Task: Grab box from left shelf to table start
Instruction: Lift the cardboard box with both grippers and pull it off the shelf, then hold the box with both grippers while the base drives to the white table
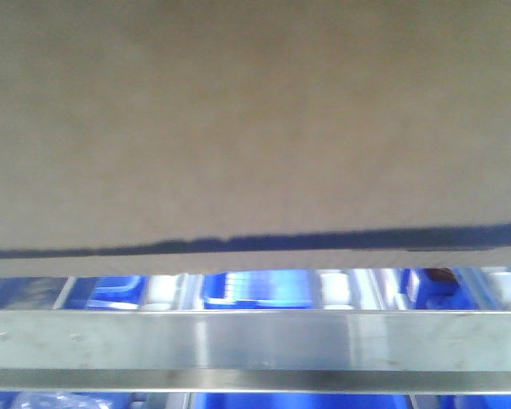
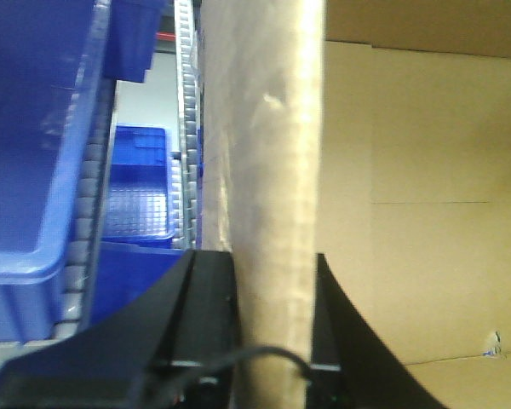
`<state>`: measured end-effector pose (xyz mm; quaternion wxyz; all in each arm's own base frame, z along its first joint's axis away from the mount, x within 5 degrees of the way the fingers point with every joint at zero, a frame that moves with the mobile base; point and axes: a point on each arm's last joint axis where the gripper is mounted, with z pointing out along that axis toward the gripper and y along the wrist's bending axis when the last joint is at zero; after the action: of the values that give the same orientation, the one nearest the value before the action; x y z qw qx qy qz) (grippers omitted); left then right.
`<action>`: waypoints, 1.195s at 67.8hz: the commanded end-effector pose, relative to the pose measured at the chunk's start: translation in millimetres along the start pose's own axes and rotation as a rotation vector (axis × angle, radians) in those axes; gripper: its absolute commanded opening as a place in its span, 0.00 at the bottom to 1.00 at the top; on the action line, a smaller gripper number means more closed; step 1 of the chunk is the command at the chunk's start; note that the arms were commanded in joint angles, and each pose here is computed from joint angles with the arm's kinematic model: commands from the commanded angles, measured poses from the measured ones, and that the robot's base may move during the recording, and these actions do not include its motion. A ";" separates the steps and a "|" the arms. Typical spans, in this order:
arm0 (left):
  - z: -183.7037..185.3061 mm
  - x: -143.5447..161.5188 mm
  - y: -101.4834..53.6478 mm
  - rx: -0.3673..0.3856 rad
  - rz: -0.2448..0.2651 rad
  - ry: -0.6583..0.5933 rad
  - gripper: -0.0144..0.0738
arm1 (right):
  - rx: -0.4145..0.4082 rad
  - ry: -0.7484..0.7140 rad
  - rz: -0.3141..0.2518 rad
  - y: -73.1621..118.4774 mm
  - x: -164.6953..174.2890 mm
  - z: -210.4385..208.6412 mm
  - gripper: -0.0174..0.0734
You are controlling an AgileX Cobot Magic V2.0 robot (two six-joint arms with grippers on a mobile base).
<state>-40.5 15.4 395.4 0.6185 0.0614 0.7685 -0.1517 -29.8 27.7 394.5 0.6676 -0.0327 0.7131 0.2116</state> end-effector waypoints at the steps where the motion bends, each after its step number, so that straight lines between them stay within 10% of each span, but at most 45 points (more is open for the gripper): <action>1: -9.6 -24.7 -8.4 0.123 -0.065 -0.210 0.05 | -0.002 -0.174 0.019 2.1 -22.3 -0.7 0.26; 81: -9.7 -25.1 -5.7 0.179 -0.061 -0.199 0.05 | -0.002 -0.174 0.019 2.1 -22.3 -0.7 0.26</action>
<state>-38.9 19.4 395.4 0.6168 0.0798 0.7667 -0.1594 -29.8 27.9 394.5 0.6676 -0.0321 0.7128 0.2126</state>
